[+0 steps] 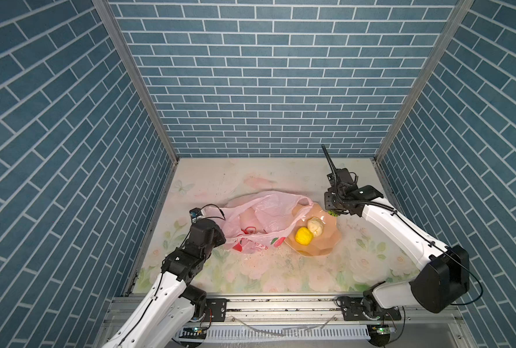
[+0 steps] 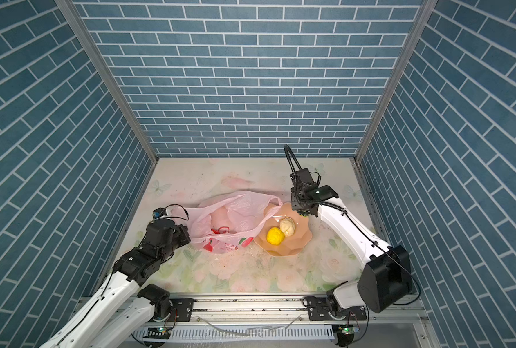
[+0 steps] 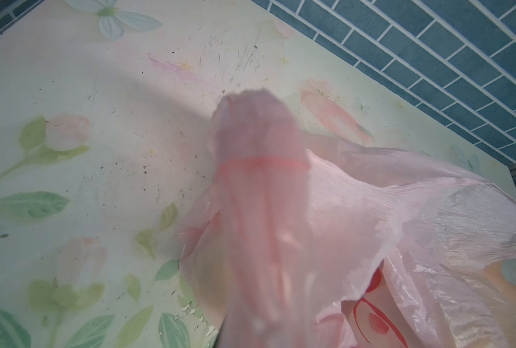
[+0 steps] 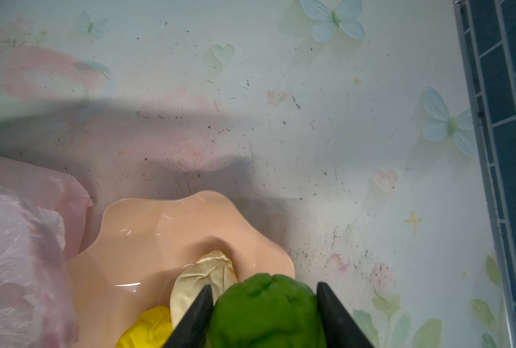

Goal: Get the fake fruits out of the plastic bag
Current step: 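Lower the green fruit into the peach bowl and open the right gripper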

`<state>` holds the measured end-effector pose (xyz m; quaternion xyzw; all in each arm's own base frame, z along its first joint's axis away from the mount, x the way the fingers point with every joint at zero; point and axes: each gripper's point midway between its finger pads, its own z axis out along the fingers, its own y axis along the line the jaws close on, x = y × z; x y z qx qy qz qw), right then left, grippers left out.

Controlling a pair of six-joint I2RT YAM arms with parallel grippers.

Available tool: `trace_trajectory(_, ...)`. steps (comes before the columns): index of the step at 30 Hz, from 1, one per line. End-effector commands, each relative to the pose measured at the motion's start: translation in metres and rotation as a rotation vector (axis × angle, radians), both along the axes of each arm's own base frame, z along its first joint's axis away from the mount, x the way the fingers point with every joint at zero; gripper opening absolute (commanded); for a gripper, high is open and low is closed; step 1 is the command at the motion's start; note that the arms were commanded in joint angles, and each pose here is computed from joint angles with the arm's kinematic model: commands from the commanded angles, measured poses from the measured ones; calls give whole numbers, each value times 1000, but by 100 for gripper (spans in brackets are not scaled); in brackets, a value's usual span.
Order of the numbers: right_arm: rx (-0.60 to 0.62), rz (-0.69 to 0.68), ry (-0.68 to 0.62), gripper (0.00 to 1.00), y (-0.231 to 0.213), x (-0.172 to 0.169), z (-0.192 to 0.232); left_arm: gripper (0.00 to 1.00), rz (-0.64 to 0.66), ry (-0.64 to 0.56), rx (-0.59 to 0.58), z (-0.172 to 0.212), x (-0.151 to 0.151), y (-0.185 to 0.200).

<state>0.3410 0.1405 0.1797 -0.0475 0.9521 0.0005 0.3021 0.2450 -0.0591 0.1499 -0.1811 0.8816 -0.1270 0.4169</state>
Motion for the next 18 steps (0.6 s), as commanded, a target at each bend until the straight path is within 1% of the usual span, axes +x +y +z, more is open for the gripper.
trace_trajectory(1, 65, 28, 3, 27, 19, 13, -12, 16, 19, -8, 35, 9, -4, 8)
trace_trajectory(8, 128, 86, 30, 27, 53, 31, -26, 16, 50, -32, 38, 17, -12, 17)
trace_trajectory(13, 153, 119, 61, 27, 75, 33, -41, 16, 53, -36, 37, 17, -17, 19)
trace_trajectory(18, 174, 127, 88, 27, 87, 29, -56, 17, 50, -39, 28, 16, -17, 18)
